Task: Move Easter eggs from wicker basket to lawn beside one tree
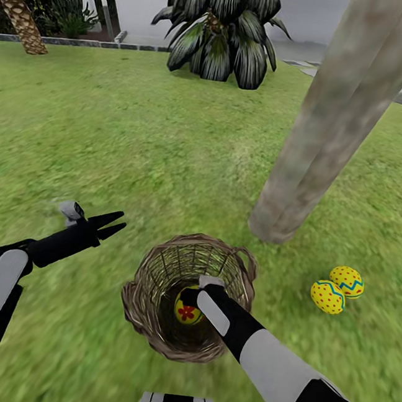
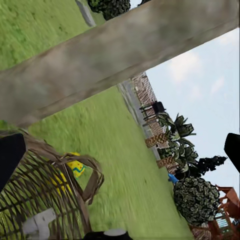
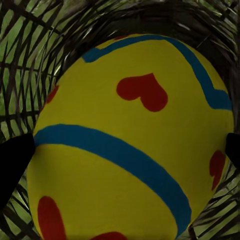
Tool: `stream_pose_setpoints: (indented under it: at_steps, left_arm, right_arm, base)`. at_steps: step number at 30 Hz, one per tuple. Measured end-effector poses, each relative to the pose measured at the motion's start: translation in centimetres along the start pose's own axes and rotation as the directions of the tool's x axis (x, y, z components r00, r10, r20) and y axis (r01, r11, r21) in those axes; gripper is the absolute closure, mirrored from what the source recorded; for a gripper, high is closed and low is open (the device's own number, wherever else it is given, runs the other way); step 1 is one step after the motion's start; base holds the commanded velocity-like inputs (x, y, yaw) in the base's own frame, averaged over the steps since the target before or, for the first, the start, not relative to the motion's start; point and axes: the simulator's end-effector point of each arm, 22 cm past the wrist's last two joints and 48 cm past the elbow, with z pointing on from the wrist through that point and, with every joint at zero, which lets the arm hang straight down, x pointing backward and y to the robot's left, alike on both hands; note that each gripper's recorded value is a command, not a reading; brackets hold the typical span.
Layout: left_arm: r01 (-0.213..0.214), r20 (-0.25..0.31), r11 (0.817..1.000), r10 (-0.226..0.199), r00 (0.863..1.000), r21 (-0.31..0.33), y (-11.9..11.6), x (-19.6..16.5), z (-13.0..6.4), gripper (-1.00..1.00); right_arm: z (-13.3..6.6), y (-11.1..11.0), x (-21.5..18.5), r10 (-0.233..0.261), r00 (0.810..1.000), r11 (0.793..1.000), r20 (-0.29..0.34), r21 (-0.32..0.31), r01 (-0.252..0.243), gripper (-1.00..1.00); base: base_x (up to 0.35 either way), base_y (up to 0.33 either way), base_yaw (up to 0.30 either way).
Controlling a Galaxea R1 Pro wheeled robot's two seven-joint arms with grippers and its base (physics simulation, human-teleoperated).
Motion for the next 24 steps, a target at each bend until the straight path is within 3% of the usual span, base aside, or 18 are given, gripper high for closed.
stream_pose_setpoints:
  at_steps: [5,24]
  left_arm:
    - [0.005,0.002,0.999,-0.005,1.000,0.035,-1.7,0.6,1.1,-1.00]
    - [-0.059,0.023,0.994,0.057,0.998,0.089,-6.7,-0.8,0.6,-1.00]
  right_arm:
    - [-1.0,0.2,-0.8,-0.003,1.000,1.000,0.020,-0.001,0.003,1.00]
    - [-4.7,1.2,-3.2,-0.030,0.997,1.000,0.069,-0.005,0.030,1.00]
  base:
    - [0.000,0.000,0.000]
    - [0.000,0.000,0.000]
